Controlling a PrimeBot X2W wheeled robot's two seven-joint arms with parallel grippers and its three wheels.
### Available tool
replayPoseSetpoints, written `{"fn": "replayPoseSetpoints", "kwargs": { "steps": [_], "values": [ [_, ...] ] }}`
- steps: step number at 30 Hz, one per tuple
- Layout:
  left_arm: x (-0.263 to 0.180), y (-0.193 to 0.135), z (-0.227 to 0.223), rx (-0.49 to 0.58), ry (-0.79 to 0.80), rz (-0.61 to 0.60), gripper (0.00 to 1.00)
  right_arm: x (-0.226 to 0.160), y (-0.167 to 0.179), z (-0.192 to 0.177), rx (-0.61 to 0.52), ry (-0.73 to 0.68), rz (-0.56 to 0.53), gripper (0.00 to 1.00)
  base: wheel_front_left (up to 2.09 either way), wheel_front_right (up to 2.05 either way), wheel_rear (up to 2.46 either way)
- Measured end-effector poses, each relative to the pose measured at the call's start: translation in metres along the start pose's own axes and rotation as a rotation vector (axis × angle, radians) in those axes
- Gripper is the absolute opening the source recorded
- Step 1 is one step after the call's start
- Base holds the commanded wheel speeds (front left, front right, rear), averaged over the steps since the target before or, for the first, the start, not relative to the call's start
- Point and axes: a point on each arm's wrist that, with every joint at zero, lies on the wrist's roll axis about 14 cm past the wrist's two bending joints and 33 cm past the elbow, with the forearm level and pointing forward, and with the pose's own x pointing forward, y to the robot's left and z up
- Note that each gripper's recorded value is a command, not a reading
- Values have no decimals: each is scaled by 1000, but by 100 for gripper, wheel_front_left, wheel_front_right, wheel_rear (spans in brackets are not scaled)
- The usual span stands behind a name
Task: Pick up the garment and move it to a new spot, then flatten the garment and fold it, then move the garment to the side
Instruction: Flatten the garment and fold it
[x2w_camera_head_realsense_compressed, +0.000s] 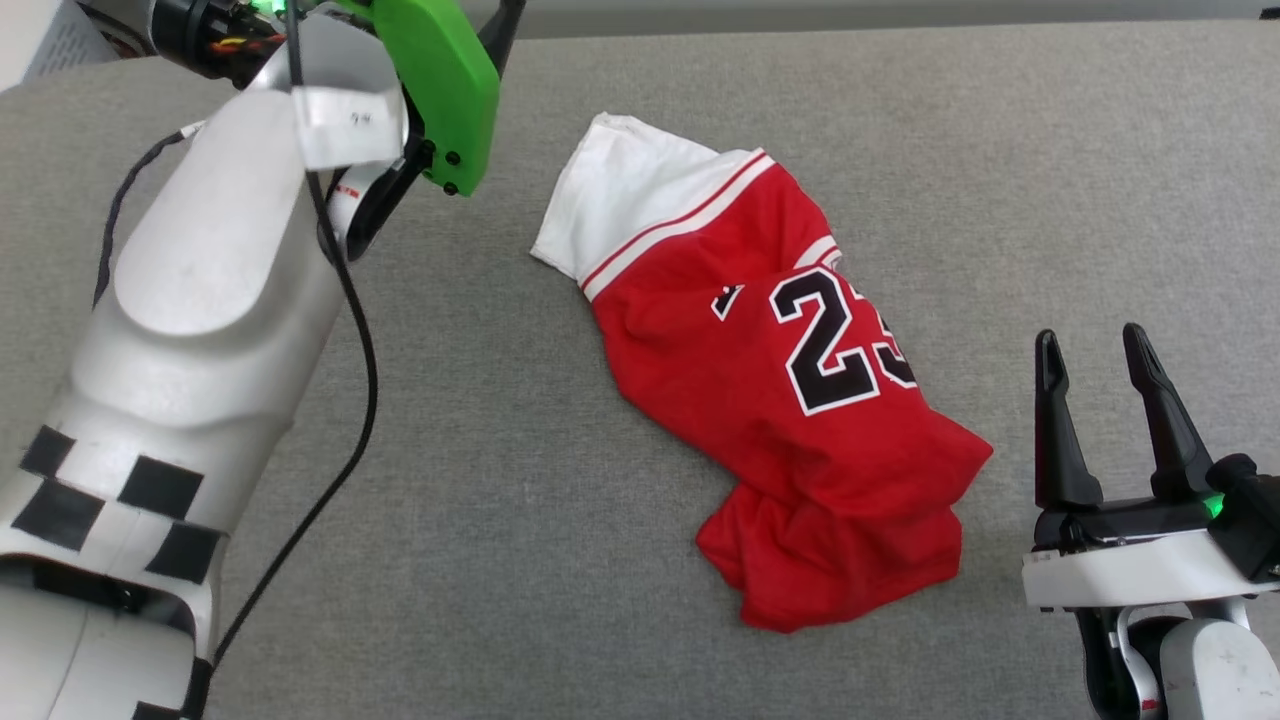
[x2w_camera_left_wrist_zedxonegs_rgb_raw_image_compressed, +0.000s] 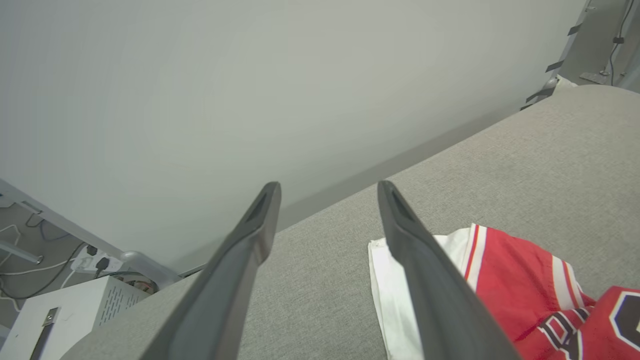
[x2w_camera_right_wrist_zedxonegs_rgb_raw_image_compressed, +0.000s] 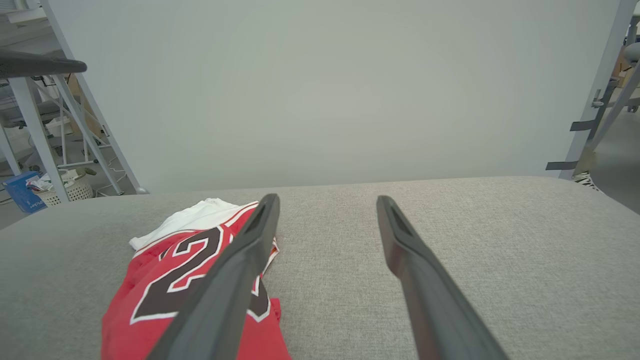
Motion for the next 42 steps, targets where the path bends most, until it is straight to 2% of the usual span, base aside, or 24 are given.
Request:
{"fn": "replayPoseSetpoints", "kwargs": {
  "steps": [5,10,13,16,20,23,24,25,28,34,38,42],
  "values": [
    [21,-21,-59,-34,339,-117,100,6,-9,-8,-12,15,-21,100,0,0,0],
    [23,-42,-122,-68,630,-211,100,11,-17,-16,-24,33,-40,100,0,0,0],
    [23,-53,-151,-94,739,-254,100,12,-23,-22,-32,49,-56,100,0,0,0],
    [21,-60,-183,-63,850,-285,100,13,-29,-29,-40,66,-69,100,0,0,0],
    [21,-69,-207,-63,919,-322,100,13,-35,-35,-47,84,-84,100,0,0,0],
    [23,-71,-213,-9,946,-348,100,11,-40,-39,-56,99,-98,100,0,0,0],
    [24,-72,-213,-15,943,-353,35,11,-42,-40,-58,100,-102,100,0,0,0],
    [24,-73,-213,-25,932,-357,0,10,-43,-40,-60,100,-106,100,0,0,0],
    [28,-79,-203,-20,858,-376,0,10,-44,-36,-66,93,-108,100,0,0,0],
    [35,-78,-155,-25,585,-364,0,6,-40,-26,-80,73,-97,100,0,0,0],
    [15,-44,-110,-2,405,-292,0,-2,-31,-18,-68,58,-79,100,0,0,0],
    [-20,-9,-108,-28,356,-196,0,-1,-17,-13,-52,42,-42,100,0,0,0]
  ]
}}
